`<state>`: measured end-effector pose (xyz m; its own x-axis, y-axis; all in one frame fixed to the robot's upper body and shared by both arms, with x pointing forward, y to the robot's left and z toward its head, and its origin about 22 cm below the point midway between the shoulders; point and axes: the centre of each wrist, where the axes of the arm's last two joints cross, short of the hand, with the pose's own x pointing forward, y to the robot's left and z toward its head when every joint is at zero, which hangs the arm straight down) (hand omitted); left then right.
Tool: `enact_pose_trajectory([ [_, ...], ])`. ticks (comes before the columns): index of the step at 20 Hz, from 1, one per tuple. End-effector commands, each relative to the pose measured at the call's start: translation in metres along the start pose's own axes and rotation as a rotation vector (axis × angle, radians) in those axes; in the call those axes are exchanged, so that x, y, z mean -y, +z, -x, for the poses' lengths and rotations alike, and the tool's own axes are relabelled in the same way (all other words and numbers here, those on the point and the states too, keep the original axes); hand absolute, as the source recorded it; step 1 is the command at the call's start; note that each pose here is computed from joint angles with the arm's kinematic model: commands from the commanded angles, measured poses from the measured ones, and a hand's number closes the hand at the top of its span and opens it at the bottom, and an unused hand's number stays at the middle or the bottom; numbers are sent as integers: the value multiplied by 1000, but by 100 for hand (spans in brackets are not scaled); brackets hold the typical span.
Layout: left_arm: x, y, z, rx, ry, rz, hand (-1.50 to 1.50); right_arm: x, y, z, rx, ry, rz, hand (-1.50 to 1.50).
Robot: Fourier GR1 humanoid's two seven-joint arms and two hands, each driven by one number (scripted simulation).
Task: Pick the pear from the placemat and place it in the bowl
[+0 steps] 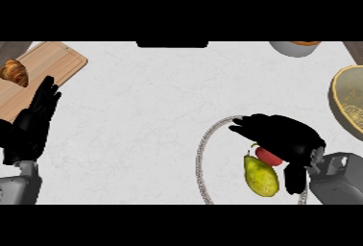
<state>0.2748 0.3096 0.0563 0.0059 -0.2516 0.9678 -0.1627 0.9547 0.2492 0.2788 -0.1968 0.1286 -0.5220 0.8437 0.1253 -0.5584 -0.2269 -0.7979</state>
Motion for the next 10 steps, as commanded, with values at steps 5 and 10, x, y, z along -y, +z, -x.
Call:
enact_pose_trajectory([
  [5, 5, 13, -1, -3, -7, -9, 0, -39, -13, -3, -16, -1, -63, -150],
  [10, -6, 2, 12, 9, 6, 2, 0, -59, -20, -5, -21, -17, -58, -150],
])
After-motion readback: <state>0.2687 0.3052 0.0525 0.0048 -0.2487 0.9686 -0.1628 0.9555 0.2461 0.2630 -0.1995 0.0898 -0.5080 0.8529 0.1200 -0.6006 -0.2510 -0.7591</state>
